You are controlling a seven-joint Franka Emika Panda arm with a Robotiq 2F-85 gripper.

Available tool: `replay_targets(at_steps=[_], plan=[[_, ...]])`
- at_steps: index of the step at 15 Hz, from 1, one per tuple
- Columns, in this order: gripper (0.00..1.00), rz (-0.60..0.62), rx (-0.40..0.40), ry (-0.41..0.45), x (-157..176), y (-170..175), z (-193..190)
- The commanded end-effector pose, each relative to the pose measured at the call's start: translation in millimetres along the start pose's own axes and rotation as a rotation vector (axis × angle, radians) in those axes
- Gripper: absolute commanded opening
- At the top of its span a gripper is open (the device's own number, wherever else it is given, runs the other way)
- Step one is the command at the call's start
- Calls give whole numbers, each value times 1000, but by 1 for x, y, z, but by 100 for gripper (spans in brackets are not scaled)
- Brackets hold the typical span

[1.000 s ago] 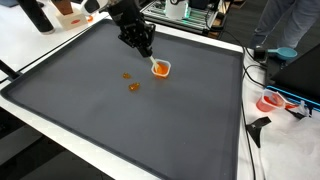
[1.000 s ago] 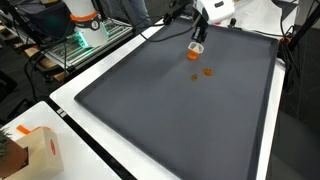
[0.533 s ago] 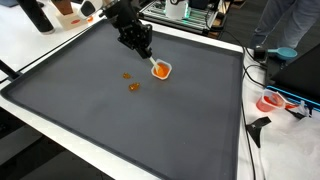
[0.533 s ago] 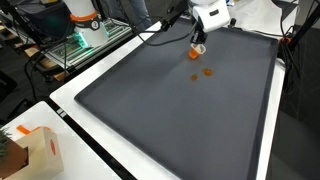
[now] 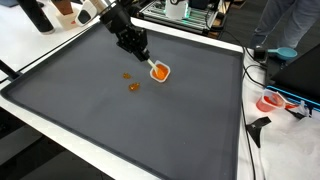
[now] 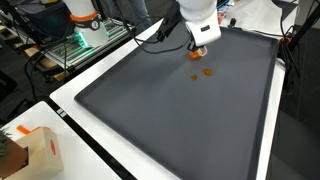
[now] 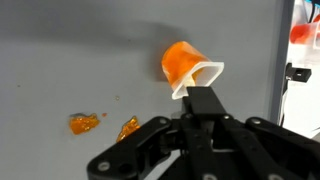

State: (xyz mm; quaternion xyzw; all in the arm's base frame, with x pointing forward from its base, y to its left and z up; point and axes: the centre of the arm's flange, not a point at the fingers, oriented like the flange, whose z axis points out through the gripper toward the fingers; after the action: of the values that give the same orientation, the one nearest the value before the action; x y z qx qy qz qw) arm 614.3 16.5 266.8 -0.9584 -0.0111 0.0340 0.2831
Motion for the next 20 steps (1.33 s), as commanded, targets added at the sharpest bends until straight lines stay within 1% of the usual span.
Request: replay_targets(at_steps=[1,4,8,13,20], plan=[[3,23,45,7,-8,14,-1],[3,34,51,22,-9,17,-10],[3,18,67,17,-10,18,-14],[3,-4,118,0,-12,18,-12],[3,-2,181,-21,-14,27,-9]])
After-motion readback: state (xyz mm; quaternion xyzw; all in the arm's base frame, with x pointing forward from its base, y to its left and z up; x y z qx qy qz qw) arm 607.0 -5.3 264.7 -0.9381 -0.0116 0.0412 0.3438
